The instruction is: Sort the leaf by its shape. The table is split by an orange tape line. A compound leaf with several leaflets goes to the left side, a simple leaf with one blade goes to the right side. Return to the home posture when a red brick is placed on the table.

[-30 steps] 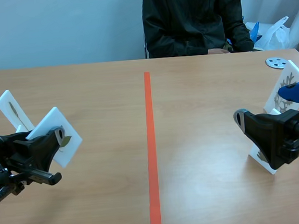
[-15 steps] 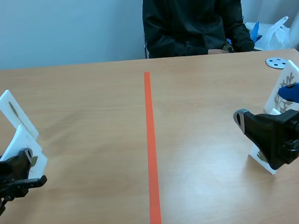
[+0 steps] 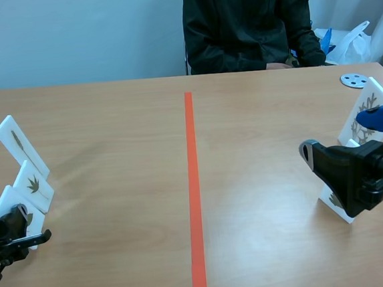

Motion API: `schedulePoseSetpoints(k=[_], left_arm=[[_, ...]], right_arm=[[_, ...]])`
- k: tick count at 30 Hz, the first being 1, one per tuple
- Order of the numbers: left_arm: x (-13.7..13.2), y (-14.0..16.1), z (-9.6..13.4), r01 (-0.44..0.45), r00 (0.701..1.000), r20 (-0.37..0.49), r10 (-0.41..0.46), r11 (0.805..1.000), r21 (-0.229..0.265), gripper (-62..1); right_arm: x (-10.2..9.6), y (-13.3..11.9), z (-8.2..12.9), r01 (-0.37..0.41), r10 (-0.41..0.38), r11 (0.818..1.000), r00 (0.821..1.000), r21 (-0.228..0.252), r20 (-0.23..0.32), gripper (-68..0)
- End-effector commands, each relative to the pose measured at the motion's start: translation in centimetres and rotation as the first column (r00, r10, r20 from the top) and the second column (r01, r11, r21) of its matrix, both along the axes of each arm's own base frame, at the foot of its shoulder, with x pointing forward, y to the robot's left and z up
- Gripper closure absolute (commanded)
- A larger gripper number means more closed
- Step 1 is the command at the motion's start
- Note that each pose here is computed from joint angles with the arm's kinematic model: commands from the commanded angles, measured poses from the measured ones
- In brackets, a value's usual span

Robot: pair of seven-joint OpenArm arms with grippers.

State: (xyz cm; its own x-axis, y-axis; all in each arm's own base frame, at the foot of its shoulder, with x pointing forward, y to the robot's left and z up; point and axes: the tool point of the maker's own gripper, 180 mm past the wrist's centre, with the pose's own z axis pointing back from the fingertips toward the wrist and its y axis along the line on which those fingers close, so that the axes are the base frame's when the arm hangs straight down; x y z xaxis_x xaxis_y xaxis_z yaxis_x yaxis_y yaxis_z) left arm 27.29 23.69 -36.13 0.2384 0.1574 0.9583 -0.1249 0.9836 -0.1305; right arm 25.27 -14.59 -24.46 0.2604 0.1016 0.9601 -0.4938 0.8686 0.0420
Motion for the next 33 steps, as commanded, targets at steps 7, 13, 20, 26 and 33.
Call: schedulePoseSetpoints(k=[7, 13, 20, 26, 33], left_arm=[[0.4, 0.6, -0.4, -0.038, 0.999, 0.021, 0.039, 0.999, -0.017, -8.6], [0.4, 0.6, -0.4, -0.040, 0.999, 0.025, 0.041, 0.999, -0.018, -12.3], [0.4, 0.7, -0.1, -0.042, 0.998, 0.042, 0.043, 0.999, -0.015, -36.6], [0.8, 0.6, 1.1, -0.036, 0.996, 0.085, 0.037, 0.999, -0.010, -53.3], [0.9, -0.6, 4.0, 0.009, 0.989, 0.147, -0.010, 1.000, 0.008, -60.0]], right_arm=[[0.4, 0.2, 1.3, -0.011, 0.011, 1.000, 0.999, 0.004, 0.042, -67.9], [0.4, 0.2, 1.3, -0.011, 0.011, 1.000, 0.999, 0.004, 0.042, -67.9], [0.4, 0.2, 1.3, -0.011, 0.011, 1.000, 0.999, 0.004, 0.042, -67.9], [0.4, 0.2, 1.3, -0.011, 0.011, 1.000, 0.999, 0.004, 0.042, -67.9], [0.4, 0.2, 1.3, -0.011, 0.011, 1.000, 0.999, 0.004, 0.042, -67.9]])
